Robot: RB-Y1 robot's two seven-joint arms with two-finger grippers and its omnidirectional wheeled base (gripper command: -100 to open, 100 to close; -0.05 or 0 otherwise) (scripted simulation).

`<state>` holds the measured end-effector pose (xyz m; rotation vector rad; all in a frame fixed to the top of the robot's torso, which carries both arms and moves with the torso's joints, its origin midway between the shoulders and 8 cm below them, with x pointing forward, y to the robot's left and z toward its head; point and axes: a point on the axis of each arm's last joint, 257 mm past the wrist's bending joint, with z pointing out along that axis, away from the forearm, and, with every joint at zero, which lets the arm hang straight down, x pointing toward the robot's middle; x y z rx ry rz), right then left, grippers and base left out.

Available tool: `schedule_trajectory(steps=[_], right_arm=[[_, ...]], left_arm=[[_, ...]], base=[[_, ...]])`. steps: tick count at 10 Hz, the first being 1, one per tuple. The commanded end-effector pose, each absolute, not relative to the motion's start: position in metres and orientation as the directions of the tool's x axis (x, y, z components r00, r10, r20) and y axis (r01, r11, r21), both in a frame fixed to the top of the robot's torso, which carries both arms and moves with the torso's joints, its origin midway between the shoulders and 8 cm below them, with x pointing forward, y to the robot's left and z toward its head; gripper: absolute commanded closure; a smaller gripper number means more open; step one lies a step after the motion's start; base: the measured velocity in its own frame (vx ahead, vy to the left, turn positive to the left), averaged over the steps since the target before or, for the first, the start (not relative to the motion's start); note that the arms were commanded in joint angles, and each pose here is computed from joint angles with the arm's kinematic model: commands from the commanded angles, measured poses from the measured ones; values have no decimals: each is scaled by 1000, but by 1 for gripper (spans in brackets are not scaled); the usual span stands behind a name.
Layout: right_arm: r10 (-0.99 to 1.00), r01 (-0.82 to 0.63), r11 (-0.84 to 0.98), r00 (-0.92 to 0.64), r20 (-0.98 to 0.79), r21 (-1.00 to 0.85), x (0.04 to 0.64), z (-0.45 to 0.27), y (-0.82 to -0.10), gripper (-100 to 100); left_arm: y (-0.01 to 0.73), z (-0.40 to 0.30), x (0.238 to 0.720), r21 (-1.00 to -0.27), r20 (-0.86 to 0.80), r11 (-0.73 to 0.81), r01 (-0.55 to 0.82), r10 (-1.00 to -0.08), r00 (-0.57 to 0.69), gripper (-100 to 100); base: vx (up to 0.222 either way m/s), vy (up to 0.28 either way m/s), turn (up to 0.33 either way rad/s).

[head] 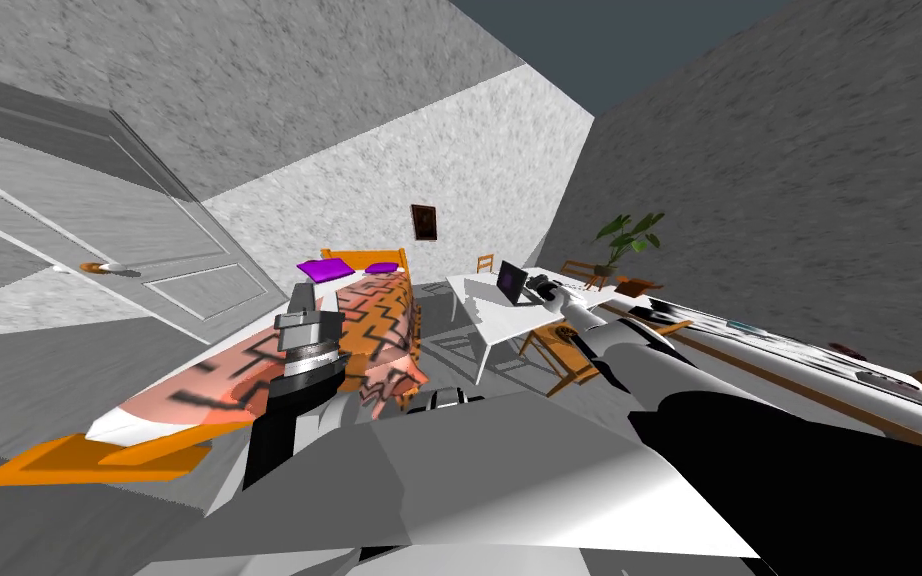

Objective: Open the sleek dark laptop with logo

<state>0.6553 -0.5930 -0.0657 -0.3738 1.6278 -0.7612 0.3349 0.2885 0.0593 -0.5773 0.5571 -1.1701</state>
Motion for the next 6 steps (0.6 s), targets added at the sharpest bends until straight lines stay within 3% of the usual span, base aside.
schedule_trajectory(steps=[1,6], right_arm=[[-576,195,764,-222,-786,-615,655,-68,-599,100],[-446,261,824,-248,-860,-503,651,-72,-617,100]], left_arm=[[288,59,335,-677,-103,282,680,-951,292,0],[289,59,335,-677,-103,282,680,-951,292,0]], base=[[-59,-112,69],[-77,-119,123]])
